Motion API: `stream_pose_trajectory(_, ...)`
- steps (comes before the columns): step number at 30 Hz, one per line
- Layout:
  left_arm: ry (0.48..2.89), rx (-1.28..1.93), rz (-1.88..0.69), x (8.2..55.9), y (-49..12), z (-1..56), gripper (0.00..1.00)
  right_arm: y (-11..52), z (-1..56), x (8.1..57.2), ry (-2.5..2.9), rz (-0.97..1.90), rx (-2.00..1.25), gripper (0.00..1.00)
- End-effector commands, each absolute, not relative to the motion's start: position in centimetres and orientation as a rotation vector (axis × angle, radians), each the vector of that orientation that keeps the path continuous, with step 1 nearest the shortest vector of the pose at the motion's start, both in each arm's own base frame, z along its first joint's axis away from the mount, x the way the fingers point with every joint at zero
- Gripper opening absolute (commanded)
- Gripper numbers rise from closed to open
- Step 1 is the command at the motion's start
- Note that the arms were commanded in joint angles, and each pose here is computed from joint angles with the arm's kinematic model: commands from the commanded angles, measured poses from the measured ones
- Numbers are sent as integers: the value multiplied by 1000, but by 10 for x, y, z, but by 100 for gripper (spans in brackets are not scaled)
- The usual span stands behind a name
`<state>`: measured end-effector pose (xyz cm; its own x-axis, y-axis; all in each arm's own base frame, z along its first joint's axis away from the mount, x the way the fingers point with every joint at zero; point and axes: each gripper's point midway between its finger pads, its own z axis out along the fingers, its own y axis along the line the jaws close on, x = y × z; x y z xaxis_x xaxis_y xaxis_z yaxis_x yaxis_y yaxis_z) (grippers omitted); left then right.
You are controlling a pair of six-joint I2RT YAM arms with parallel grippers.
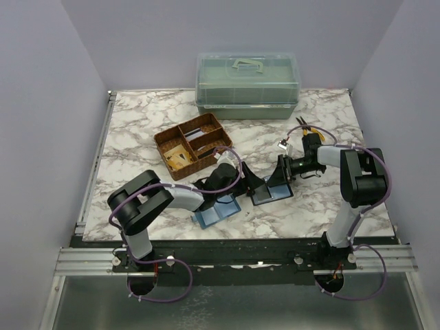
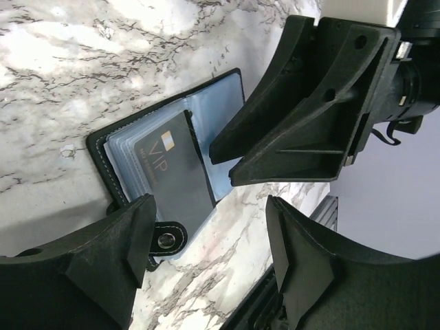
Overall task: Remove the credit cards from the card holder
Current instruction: Pick up the card holder from the center of the board.
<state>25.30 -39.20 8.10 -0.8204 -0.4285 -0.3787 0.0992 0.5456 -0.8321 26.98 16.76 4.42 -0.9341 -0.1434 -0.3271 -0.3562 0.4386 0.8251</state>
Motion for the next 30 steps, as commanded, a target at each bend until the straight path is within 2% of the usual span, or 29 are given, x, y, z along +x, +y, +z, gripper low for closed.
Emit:
stream_pose_trajectory(1,2250,-290,-1252,251,-396,72,68,165,39,278,2494,1460,-425,42)
stream_pose_trajectory(30,2279,-277,-1324,247,-410,63,58,167,29,276,2526,1514,-382,43)
